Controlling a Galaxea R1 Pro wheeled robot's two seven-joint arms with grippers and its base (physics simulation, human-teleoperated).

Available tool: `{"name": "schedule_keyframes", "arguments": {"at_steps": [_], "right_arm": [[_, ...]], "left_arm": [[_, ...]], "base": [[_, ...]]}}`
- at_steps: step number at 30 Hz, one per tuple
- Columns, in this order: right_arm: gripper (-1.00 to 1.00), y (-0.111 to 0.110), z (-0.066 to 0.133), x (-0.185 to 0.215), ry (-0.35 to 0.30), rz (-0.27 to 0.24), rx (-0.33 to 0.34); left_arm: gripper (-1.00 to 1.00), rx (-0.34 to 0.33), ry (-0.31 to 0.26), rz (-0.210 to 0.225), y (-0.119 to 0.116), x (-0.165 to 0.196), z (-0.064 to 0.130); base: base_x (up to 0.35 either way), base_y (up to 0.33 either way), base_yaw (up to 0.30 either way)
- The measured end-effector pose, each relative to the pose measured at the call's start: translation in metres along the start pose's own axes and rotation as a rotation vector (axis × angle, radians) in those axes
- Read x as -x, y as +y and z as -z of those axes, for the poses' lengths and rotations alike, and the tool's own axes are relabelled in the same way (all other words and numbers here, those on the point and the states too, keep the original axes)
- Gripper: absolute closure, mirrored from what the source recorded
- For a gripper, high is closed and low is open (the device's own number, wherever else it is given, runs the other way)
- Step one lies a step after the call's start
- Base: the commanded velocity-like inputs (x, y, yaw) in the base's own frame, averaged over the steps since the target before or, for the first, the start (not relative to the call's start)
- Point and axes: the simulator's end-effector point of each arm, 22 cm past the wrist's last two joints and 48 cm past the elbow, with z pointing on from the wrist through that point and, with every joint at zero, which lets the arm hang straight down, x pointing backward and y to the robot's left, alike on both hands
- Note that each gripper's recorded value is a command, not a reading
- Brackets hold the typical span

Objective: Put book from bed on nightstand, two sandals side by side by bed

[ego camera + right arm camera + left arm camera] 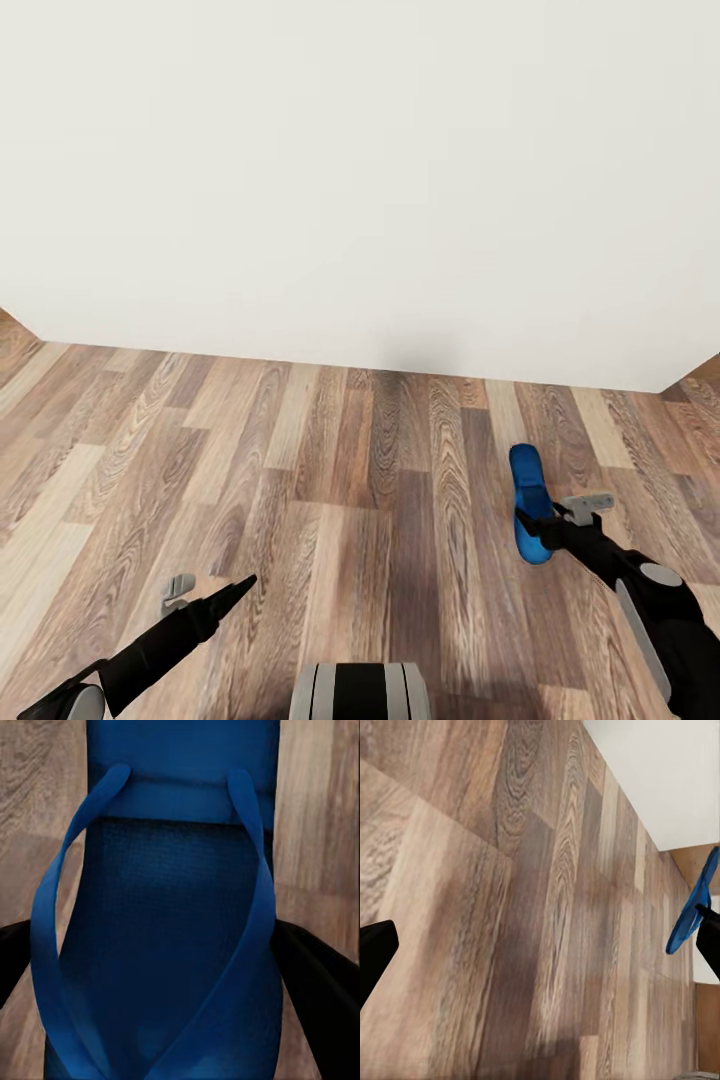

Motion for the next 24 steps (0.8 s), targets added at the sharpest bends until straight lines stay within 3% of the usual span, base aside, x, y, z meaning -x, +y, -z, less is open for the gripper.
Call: {"name": "schedule_keyframes", "arguments": {"at_steps": [4, 8, 18, 24], "right_arm": [[1.0, -0.008, 0.009, 0.023, -0.045, 0.003, -0.019], [1.0, -0.011, 0.015, 0.033, -0.064, 0.0, -0.027], [1.0, -0.014, 0.028, 0.053, -0.103, 0.001, -0.036], [1.0, -0.013, 0.035, 0.065, -0.127, 0.002, -0.038]], "left_arm": [[-1.0, -0.007, -0.009, -0.009, -0.005, 0.004, 0.002], [-1.0, 0.013, -0.013, 0.003, 0.005, -0.001, 0.005], [-1.0, 0.026, -0.051, -0.013, 0.012, 0.001, 0.011], [-1.0, 0.043, -0.083, -0.063, 0.017, 0.002, 0.014]], "base": [[0.0, 0.0, 0.0], [0.0, 0.0, 0.0], [0.0, 0.0, 0.0], [0.0, 0.0, 0.0]]}}
